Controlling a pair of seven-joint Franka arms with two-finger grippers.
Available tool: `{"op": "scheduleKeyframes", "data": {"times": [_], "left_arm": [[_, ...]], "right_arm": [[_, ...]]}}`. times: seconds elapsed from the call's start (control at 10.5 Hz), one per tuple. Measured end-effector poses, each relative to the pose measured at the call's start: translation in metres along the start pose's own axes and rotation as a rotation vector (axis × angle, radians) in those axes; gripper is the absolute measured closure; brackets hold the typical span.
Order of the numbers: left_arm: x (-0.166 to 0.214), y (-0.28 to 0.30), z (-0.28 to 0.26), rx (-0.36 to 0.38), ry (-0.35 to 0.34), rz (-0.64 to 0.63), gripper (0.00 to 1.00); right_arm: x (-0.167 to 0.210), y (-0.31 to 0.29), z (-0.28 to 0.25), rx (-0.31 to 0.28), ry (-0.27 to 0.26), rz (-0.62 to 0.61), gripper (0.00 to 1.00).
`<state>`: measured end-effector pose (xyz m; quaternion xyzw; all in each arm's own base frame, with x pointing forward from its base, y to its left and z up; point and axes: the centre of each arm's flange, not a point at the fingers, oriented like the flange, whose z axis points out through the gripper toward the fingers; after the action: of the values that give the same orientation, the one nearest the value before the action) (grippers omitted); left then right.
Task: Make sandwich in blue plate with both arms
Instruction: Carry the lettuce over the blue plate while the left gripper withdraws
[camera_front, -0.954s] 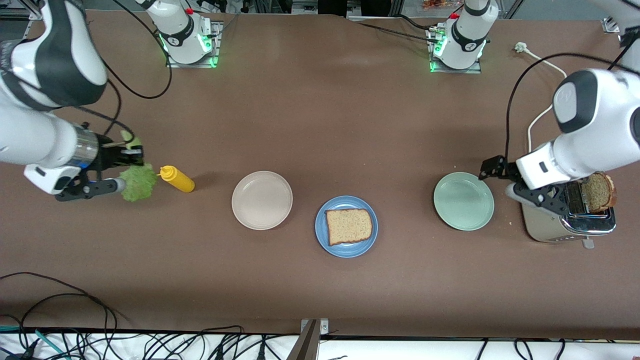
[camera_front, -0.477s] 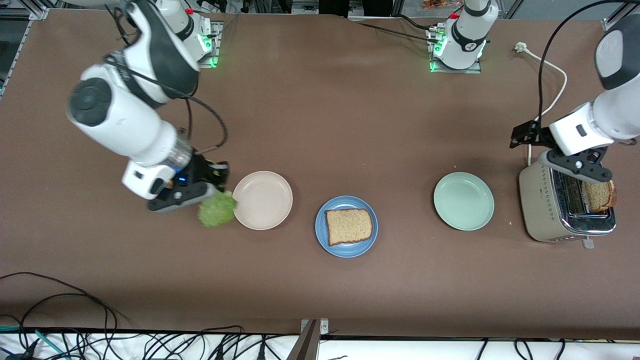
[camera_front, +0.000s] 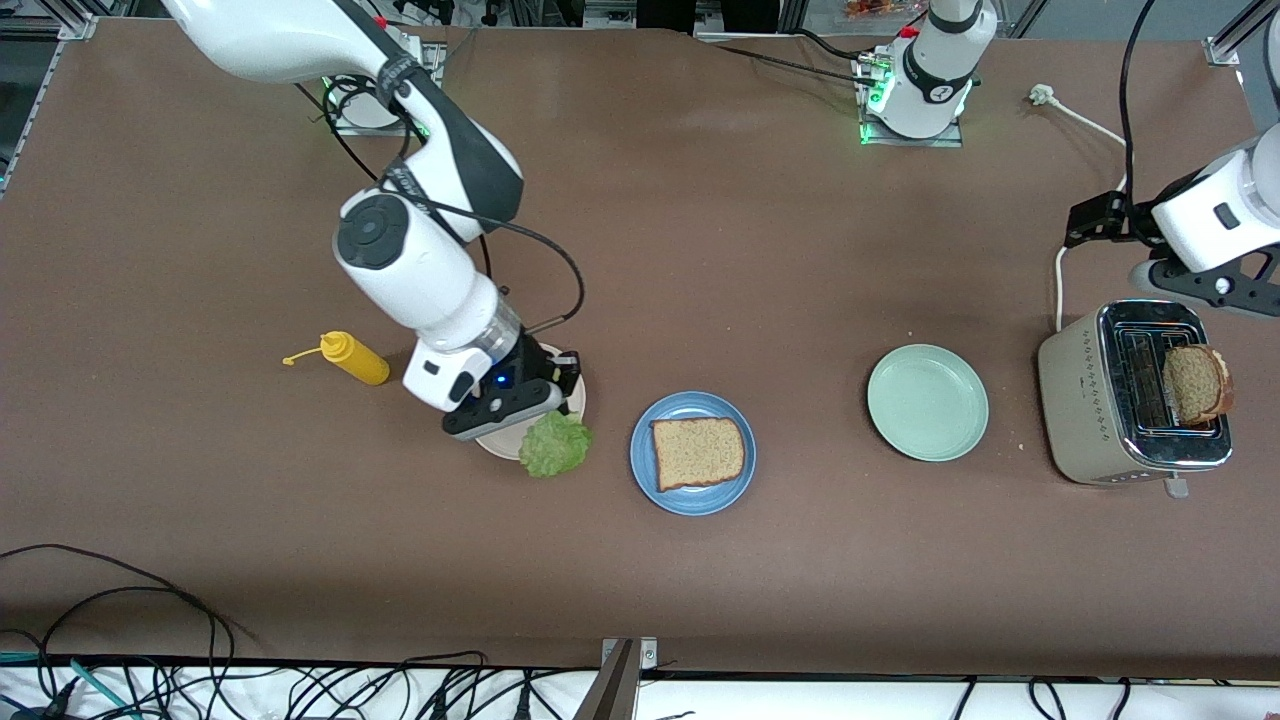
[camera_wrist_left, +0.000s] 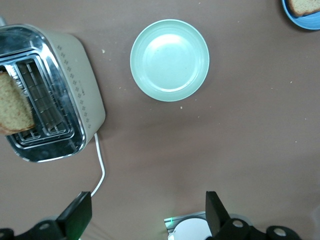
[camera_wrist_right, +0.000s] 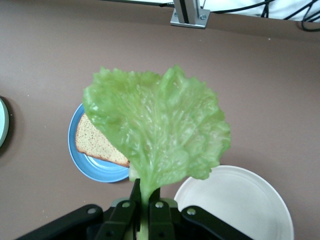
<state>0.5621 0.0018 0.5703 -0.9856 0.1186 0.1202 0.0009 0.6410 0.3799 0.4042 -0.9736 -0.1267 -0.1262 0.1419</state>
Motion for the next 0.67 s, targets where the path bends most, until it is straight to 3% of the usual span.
{"op": "scheduleKeyframes", "data": {"times": [0.38, 0.67], "left_arm": [[-0.005, -0.011, -0.007, 0.028, -0.005, -0.022, 0.0], [-0.008, -0.016, -0.016, 0.031, 0.016, -0.065, 0.0]], "right_arm": [[-0.006, -0.052, 0.035, -0.007, 0.127, -0.087, 0.93], [-0.023, -0.067, 0.106, 0.032, 0.248, -0.149, 0.93]]}}
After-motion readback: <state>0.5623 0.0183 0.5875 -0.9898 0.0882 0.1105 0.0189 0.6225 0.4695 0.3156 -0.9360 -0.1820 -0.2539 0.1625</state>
